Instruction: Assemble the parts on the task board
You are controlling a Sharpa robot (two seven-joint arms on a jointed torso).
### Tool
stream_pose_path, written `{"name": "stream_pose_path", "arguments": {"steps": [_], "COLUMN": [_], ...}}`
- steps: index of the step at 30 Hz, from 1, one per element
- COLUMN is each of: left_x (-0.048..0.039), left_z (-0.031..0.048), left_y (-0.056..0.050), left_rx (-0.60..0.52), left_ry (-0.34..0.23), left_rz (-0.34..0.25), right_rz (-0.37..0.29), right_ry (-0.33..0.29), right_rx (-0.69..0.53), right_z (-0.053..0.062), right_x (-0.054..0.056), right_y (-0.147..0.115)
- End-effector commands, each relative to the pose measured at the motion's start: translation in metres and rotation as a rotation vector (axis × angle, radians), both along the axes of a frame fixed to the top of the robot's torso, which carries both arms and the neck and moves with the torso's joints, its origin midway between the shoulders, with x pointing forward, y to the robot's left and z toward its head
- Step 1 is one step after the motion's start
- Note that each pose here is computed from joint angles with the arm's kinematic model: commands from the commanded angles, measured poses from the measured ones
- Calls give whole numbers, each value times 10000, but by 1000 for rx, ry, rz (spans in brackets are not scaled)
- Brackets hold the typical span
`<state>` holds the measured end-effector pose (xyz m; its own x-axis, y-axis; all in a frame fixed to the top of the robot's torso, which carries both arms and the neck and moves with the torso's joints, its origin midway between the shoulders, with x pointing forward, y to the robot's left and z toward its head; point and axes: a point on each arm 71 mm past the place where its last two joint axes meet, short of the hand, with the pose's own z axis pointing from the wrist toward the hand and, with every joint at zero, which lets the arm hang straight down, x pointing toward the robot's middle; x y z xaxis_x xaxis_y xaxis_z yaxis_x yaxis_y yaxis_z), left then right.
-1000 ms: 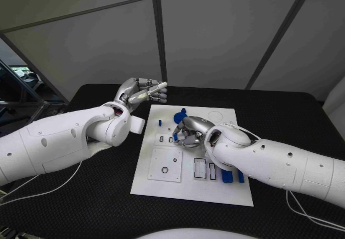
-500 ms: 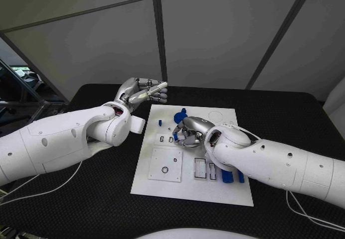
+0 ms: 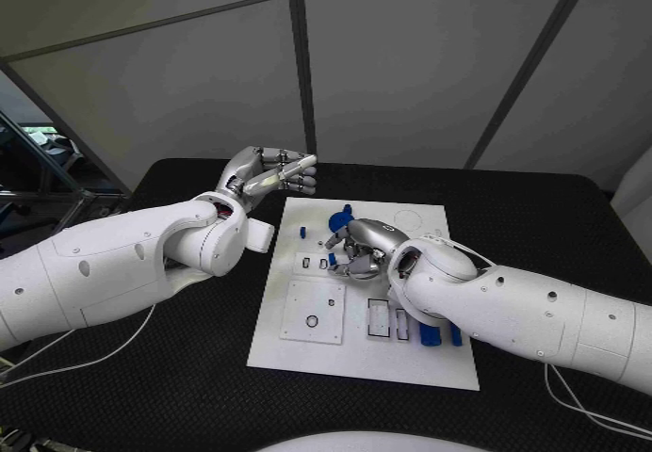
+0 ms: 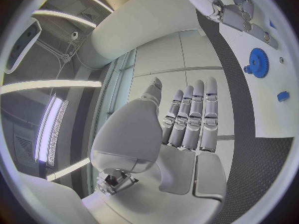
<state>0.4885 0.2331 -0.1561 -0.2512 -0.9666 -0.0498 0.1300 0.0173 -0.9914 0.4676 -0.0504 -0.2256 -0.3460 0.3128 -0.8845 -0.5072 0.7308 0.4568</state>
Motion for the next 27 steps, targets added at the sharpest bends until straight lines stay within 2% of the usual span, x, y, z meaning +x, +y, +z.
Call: {"name": "stream_pose_path", "arguments": {"steps": [1,7,12,15,18,19,23,27], "left_x": [6,14,19,22,20,21,14,4], "left_z": [7,-3,-25,-58,-112,-147,-223,-271], "left_y": [-4,12,22,49,85,95,110,79], "left_rx": [-3,4,49,115,220,298,476,682], "left_ry": [-2,7,23,49,99,133,232,337], "left_rz": [-13,-9,-19,-29,-43,-62,-126,-206], "right_rz": [13,30,100,157,181,178,140,62], "right_ry": [-87,-130,-110,-53,35,87,157,215], "right_rx": [92,149,217,252,285,307,360,460], "right_z": [110,181,244,326,430,494,645,786], "right_x": [-23,-70,-134,-153,-143,-128,-79,-17], "right_y": [2,-56,-137,-226,-360,-463,-725,-1037]}}
